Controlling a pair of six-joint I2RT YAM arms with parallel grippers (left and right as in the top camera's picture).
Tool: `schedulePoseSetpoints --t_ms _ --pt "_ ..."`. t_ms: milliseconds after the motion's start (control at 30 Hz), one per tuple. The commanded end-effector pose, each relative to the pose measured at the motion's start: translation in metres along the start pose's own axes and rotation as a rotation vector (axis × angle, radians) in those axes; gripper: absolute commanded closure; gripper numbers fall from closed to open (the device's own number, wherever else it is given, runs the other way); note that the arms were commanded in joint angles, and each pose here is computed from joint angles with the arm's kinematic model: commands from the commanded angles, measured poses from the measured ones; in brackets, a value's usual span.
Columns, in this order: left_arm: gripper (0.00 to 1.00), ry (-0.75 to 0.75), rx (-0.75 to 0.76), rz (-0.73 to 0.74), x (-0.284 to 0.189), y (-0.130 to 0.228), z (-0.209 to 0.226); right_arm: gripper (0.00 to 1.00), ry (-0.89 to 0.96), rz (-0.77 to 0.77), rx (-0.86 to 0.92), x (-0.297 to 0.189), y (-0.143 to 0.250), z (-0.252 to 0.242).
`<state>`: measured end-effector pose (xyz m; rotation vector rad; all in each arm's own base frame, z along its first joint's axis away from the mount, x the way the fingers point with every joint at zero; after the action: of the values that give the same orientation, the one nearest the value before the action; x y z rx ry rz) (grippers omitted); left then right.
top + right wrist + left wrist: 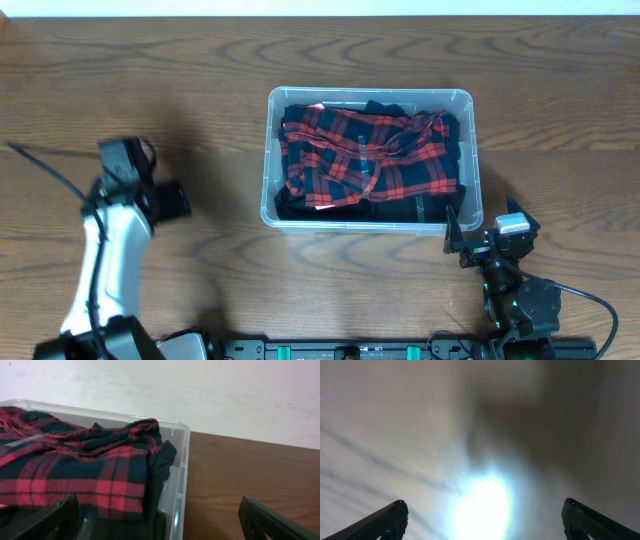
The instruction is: Pack container
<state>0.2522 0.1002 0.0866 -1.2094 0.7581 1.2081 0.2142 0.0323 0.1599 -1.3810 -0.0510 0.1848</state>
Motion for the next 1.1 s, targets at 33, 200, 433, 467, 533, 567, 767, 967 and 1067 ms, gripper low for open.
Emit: schedulePoseSetpoints --t_ms 33,200,433,467,533,567,767,967,1067 --pt "0.02 0.058 0.007 0.017 0.014 0.038 -0.018 0.01 -0.002 -0.001 -0.012 0.0 0.0 -0.001" --pt "0.02 0.201 -0.008 -0.152 0.026 0.047 -0.048 0.01 -0.002 -0.001 -0.012 0.0 0.0 -0.001" --pt "0.02 0.252 -0.01 -0.327 0.035 0.061 -0.065 0.01 -0.002 -0.001 -0.012 0.0 0.0 -0.001" --pt "0.02 0.249 -0.011 -0.346 0.036 0.063 -0.065 0.01 -0.001 -0.001 -0.012 0.0 0.0 -0.001" --pt "0.02 0.241 -0.013 -0.385 0.037 0.064 -0.065 0.01 -0.001 -0.001 -0.012 0.0 0.0 -0.001" --pt "0.02 0.241 -0.013 -0.405 0.036 0.064 -0.066 0.01 -0.002 -0.001 -0.012 0.0 0.0 -0.001" --pt "0.02 0.236 -0.015 -0.461 0.035 0.069 -0.068 0.01 -0.001 -0.001 -0.012 0.0 0.0 -0.001" --pt "0.02 0.242 -0.013 -0.49 0.033 0.072 -0.069 0.01 -0.002 -0.001 -0.012 0.0 0.0 -0.001" --pt "0.02 0.244 -0.013 -0.5 0.034 0.075 -0.071 0.01 -0.001 -0.001 -0.012 0.0 0.0 -0.001"
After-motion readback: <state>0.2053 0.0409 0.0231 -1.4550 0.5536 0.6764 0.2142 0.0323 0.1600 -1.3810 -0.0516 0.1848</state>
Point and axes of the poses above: each gripper's point midway between its finger pads, its own x axis out along the fingers, its own z axis along the line the jaws close on, y = z × x, the point moved 3 cm from there along -x, back along the fingers, and after that the axes turned 13 degrees about x, right-handed, at the moved point
